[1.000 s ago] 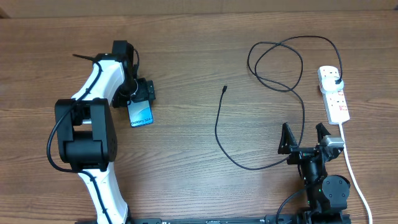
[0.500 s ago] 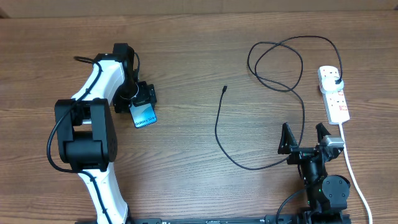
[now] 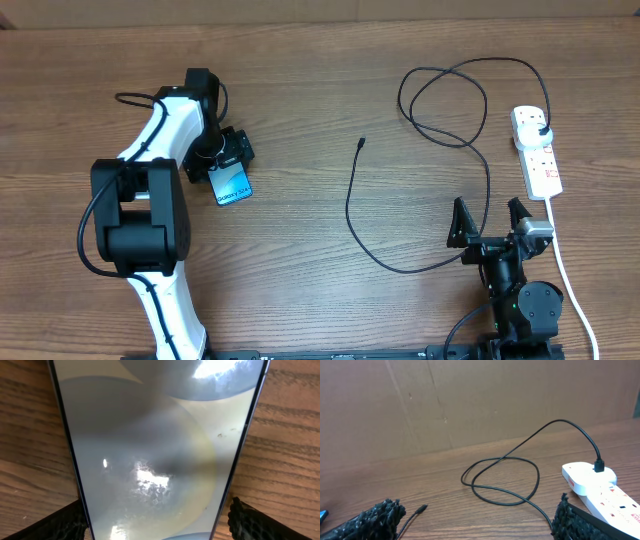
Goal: Plug charger to phone and switch on socket
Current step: 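Lower the left gripper and grasp the phone's bottom edge, then lift the phone with the left gripper and tilt it upright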
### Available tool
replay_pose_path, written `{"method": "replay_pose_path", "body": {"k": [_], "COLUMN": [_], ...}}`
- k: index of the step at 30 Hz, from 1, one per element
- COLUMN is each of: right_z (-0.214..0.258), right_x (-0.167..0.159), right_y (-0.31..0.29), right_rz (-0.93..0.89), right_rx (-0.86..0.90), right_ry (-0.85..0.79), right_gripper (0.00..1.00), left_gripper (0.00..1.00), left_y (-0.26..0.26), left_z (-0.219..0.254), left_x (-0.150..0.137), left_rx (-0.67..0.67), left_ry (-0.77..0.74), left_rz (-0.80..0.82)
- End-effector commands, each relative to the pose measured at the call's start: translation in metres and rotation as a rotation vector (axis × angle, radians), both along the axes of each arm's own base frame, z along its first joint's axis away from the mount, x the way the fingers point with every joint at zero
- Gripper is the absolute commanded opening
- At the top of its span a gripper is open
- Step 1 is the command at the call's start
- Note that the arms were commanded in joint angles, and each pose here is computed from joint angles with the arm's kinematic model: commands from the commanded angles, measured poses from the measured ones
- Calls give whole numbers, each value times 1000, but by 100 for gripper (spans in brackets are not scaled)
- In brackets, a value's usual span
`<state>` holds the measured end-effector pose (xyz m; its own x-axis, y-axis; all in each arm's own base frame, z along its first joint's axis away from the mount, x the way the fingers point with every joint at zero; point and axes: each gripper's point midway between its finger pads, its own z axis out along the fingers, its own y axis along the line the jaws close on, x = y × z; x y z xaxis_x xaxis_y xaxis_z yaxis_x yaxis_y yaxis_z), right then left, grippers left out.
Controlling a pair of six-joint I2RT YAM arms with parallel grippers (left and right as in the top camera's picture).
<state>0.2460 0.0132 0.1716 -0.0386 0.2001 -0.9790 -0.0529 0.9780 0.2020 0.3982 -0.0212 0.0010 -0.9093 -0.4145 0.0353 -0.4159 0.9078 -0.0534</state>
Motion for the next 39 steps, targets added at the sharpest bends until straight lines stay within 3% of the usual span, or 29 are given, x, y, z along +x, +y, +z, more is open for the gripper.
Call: {"method": "replay_pose_path", "body": {"k": [1, 10, 26, 39], "right_z": [-2, -2, -2, -2], "right_x": [0, 0, 0, 0], "right_y": [1, 1, 1, 1], "right_rz": [6, 6, 6, 6], "right_rx": [-4, -4, -4, -4], "right_ry": [-3, -3, -3, -3], "right_gripper": [100, 100, 100, 100], "left_gripper": [91, 81, 73, 70], "left_y": [-3, 1, 2, 5], "left_z": [-41, -54, -49, 9], "left_x": [-28, -37, -37, 4], "left_rx": [2, 18, 27, 48], "left_ry": [135, 186, 195, 123], "left_rz": [18, -7, -22, -46]}}
